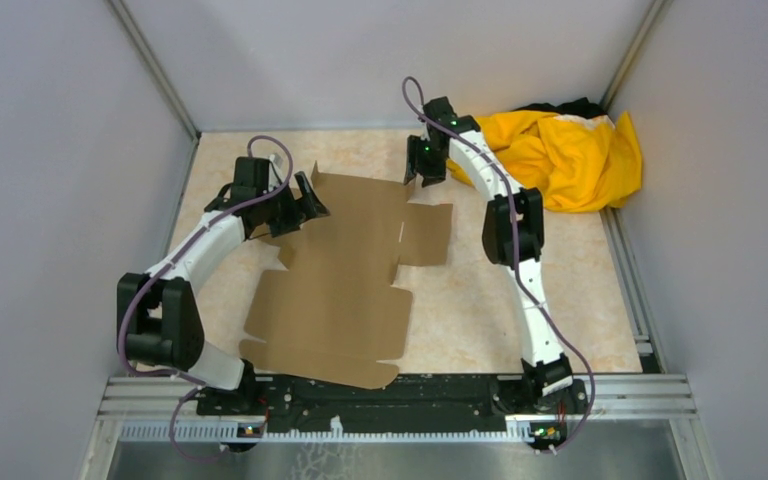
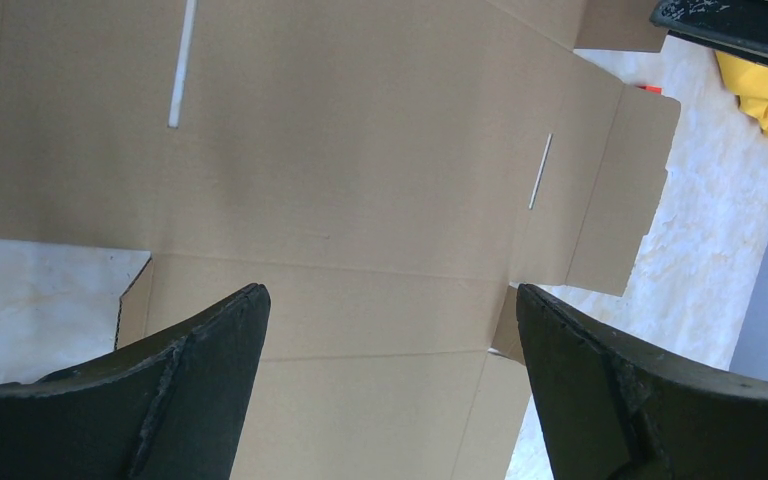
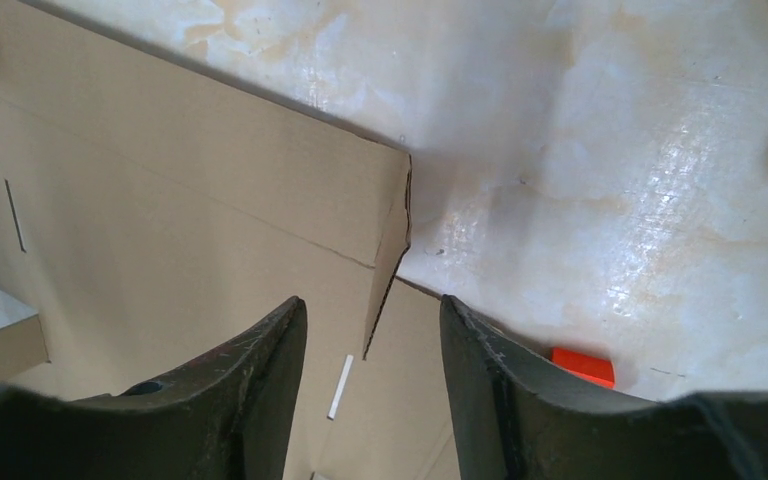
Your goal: Fold the paper box
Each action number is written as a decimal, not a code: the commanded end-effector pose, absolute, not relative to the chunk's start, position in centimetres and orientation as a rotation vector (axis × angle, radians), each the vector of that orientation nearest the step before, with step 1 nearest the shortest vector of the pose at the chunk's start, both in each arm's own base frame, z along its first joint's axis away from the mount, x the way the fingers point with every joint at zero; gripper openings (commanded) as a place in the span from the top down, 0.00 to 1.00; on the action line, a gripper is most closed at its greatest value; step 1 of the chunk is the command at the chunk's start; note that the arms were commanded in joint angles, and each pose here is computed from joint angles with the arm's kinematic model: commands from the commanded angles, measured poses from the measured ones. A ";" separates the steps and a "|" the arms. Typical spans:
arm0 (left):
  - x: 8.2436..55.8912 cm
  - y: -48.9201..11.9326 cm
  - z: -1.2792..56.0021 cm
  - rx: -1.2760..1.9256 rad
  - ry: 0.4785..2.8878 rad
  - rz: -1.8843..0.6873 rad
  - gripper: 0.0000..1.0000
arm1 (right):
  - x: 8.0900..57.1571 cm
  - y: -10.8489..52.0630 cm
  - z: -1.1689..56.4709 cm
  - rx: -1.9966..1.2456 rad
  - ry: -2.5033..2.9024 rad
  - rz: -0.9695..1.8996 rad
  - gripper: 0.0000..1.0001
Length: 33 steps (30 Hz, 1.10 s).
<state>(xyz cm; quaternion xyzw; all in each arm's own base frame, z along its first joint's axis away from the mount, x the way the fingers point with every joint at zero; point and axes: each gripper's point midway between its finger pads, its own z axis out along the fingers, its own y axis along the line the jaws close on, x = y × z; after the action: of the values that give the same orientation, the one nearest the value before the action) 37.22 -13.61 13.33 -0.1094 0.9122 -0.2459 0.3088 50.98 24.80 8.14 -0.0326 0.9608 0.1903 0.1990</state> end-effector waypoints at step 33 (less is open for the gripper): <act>38.6 -13.9 15.0 -0.217 2.347 -0.656 0.02 | 51.2 27.0 16.5 -0.180 2.197 0.437 1.00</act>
<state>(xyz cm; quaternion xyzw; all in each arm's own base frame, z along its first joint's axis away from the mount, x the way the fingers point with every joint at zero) 37.21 -13.62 13.33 -0.0959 0.9131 -0.2449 0.3117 49.88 25.63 7.60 -0.0354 0.9417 0.1603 0.2936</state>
